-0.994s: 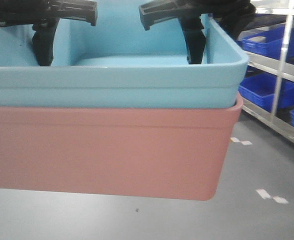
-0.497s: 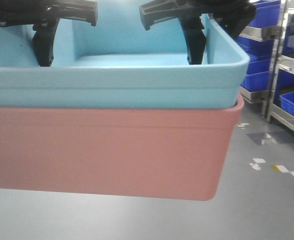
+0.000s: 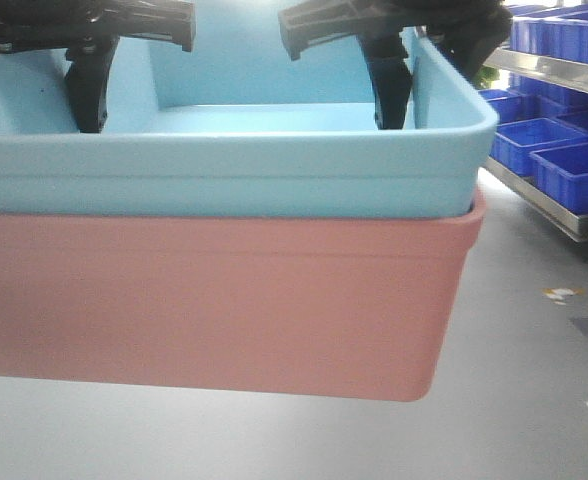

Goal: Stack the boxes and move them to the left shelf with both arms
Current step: 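Keep holding the stack with both grippers while driving past the blue-crate shelves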

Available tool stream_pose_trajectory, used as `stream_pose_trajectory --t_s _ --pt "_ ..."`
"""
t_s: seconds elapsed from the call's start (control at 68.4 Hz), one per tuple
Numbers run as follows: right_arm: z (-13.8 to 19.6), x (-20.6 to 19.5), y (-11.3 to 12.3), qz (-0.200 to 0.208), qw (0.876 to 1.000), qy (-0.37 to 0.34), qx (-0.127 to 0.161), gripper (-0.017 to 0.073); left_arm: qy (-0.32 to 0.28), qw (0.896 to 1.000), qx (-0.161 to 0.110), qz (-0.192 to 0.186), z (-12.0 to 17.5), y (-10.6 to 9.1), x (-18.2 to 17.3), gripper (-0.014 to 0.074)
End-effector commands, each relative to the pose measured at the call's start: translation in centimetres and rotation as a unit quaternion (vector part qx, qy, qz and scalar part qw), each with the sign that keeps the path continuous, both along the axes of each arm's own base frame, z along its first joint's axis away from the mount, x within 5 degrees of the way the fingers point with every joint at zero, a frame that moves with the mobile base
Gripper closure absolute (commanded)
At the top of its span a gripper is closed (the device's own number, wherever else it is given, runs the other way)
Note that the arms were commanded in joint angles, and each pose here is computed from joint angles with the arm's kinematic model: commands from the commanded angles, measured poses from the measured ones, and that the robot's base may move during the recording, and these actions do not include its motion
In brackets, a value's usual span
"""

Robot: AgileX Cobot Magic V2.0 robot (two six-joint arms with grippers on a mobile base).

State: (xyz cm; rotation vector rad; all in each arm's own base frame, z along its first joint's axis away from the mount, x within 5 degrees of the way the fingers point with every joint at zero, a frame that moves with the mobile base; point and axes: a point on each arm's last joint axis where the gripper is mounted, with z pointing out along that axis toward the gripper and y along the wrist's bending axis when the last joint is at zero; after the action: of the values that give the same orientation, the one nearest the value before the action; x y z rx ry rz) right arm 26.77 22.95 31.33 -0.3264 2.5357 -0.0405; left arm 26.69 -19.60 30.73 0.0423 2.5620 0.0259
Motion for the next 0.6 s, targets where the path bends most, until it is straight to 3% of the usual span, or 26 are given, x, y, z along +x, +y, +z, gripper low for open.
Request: stream_pose_trajectory --t_s 0.0,0.585 --pt "3.51 -0.46 2.09 0.039 0.988 -0.071 0.130 0.0503 -0.073 0.988 -0.128 -0.047 3.73 -2.38 -0.75 0.0597" --pt "3.51 -0.46 2.09 0.039 0.988 -0.071 0.130 0.0503 -0.073 0.988 -0.128 -0.047 3.73 -2.38 -0.75 0.0597"
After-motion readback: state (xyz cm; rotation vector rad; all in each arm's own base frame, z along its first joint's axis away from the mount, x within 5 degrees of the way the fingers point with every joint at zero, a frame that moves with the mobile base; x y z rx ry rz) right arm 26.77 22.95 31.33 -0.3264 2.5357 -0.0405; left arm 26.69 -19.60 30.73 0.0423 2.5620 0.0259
